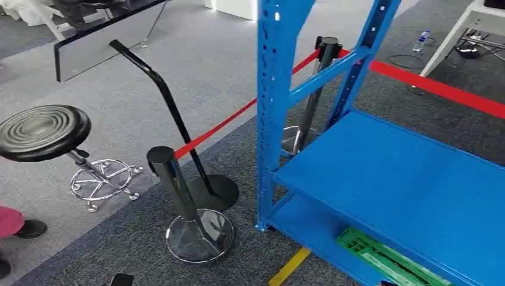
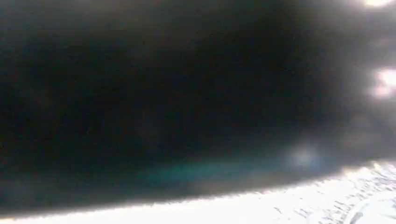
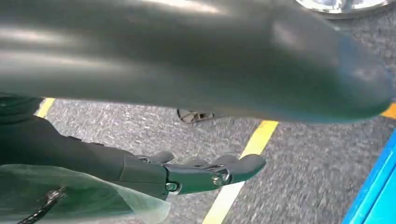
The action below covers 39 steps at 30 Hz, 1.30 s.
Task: Take the parts from the cabinet and place them on the table.
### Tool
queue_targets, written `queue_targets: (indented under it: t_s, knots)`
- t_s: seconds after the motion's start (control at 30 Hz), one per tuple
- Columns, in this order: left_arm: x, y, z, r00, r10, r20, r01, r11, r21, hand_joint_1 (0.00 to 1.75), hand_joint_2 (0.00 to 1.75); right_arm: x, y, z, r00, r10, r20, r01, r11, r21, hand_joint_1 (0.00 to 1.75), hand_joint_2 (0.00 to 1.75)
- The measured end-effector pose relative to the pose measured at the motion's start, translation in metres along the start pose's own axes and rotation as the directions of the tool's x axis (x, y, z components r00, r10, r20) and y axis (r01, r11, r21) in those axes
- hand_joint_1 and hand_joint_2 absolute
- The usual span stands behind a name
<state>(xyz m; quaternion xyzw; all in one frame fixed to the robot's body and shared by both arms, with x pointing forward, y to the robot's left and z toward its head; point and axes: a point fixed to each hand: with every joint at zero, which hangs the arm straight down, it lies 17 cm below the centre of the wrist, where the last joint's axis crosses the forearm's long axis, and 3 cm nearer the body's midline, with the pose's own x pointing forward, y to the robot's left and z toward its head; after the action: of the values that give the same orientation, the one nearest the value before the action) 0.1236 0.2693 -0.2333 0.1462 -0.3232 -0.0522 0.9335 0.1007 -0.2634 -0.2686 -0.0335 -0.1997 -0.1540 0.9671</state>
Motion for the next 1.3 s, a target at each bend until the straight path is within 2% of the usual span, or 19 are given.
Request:
queue_targets:
  t_s: [1.3]
  knots:
    - [-0.015,-0.003,0.006,0.999,0.009,-0.039,-0.010,0.999,-0.038,0.00,0.00,-0.004,-0.002,0.001,0.999,-0.033,-0.010,0.033,0.999,-0.008,0.00,0.00]
